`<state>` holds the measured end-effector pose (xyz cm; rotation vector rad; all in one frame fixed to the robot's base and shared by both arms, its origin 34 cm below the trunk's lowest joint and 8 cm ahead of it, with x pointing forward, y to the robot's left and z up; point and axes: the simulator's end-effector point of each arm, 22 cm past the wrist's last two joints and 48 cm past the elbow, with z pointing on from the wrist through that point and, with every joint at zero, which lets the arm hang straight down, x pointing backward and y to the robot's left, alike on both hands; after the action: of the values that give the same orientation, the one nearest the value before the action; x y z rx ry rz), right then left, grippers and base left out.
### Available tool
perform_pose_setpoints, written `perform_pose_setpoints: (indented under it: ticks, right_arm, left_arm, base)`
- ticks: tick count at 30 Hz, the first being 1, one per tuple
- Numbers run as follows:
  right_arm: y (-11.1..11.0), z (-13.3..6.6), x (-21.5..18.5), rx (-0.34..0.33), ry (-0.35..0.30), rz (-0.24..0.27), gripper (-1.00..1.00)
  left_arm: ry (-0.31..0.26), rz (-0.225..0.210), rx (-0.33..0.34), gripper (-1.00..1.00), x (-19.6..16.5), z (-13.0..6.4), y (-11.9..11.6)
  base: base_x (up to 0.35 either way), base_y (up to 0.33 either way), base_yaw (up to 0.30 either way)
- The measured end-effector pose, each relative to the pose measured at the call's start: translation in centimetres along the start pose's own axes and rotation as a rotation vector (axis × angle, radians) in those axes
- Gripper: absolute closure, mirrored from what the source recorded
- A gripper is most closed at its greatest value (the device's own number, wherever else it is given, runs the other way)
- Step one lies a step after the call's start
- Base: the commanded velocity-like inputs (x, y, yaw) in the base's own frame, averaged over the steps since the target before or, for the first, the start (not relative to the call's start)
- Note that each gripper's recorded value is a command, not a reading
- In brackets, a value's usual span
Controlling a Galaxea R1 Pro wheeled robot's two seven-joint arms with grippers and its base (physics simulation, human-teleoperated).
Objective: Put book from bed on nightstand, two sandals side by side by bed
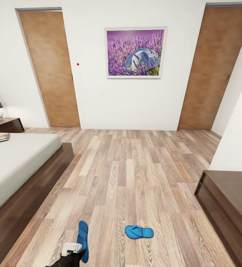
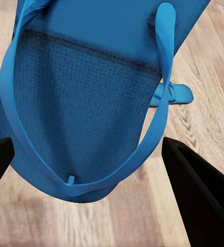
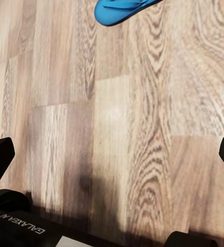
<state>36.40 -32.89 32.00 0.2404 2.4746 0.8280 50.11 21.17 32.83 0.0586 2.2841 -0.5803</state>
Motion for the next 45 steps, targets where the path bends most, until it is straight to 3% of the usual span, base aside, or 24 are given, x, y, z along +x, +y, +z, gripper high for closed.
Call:
perform_pose_setpoints:
  ticks: [24,36,45]
  right_arm:
    - [0.0,-0.01,-0.06,0.0,-0.001,-0.001,-1.0]
    - [0.0,-0.03,-0.06,0.0,-0.002,0.0,-1.0]
    - [-0.01,-0.02,-0.07,0.0,-0.002,-0.001,-1.0]
  left_arm:
    - [0.0,-0.002,0.001,1.0,0.01,-0.01,-0.02]
    - [0.0,-0.001,0.0,1.0,-0.01,-0.02,0.0]
    - [0.0,-0.002,0.0,1.0,0.01,-0.01,0.01]
  base:
    - [0.003,0.0,0.09]
    - [0.254,0.026,0.001]
    - [0.053,0.001,0.0]
